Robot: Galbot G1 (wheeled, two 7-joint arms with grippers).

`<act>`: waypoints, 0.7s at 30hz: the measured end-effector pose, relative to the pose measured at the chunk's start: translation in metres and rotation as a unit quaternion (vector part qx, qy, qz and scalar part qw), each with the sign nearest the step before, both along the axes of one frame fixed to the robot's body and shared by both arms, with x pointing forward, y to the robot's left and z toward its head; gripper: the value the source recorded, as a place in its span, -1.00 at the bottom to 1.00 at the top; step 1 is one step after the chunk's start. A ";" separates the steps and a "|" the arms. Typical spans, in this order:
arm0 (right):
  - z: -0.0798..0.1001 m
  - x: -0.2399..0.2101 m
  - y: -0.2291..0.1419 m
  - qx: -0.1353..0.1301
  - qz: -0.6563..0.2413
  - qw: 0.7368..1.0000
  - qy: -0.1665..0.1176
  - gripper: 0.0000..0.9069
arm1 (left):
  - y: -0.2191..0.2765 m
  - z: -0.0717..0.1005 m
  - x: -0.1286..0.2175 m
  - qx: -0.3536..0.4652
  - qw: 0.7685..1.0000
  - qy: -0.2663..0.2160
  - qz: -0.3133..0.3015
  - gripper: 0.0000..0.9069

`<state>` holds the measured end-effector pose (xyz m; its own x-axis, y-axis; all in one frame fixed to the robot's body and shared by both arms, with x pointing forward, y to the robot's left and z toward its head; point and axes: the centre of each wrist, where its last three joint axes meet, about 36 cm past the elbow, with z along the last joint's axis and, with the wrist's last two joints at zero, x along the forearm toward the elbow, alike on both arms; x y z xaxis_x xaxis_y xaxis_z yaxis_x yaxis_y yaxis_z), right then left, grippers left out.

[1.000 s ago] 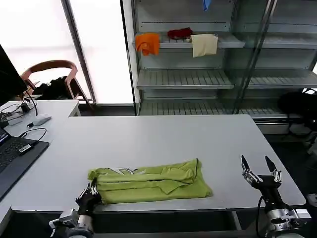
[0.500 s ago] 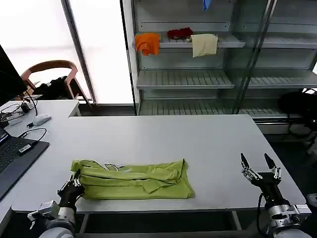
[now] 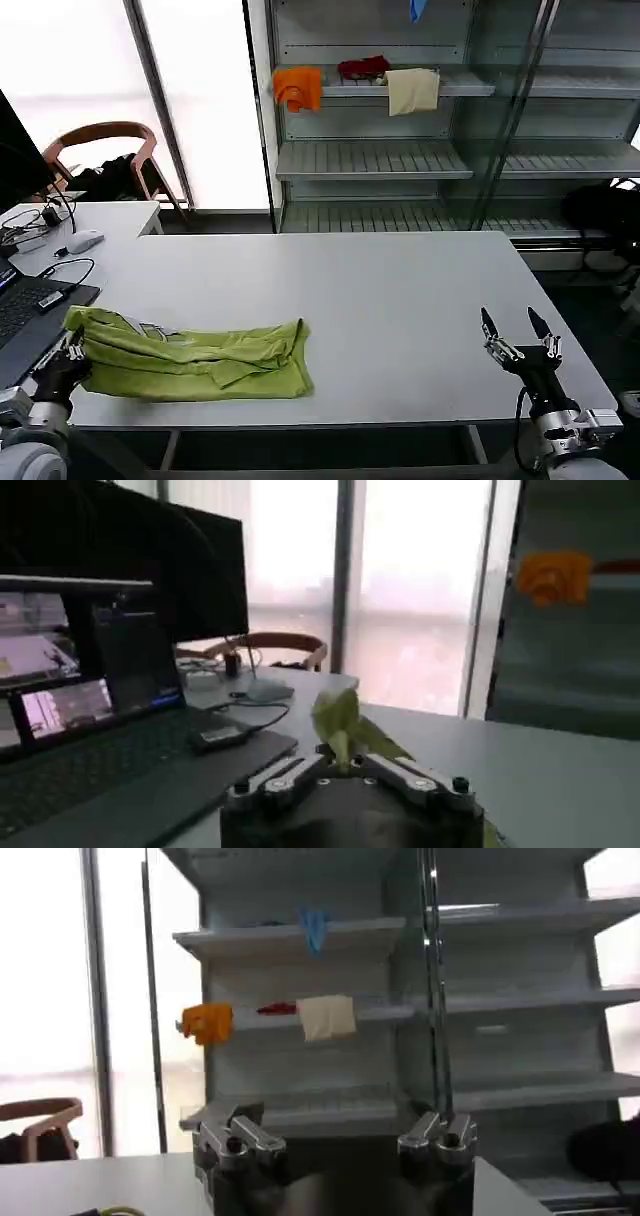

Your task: Fold and organize the clothes.

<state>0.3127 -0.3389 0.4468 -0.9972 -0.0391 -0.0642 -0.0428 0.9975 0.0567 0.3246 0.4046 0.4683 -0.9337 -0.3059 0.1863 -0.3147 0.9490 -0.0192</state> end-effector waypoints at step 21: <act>-0.005 0.001 0.007 -0.001 0.004 1.000 0.004 1.00 | -0.159 -0.001 -0.006 -0.015 0.988 -0.019 -0.155 -1.00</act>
<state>0.3133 -0.3317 0.4416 -0.9973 -0.0476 -0.0554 -0.0507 0.9972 0.0552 0.3188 0.2457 0.4670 -0.9882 0.0016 0.1534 -0.0069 0.9985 -0.0549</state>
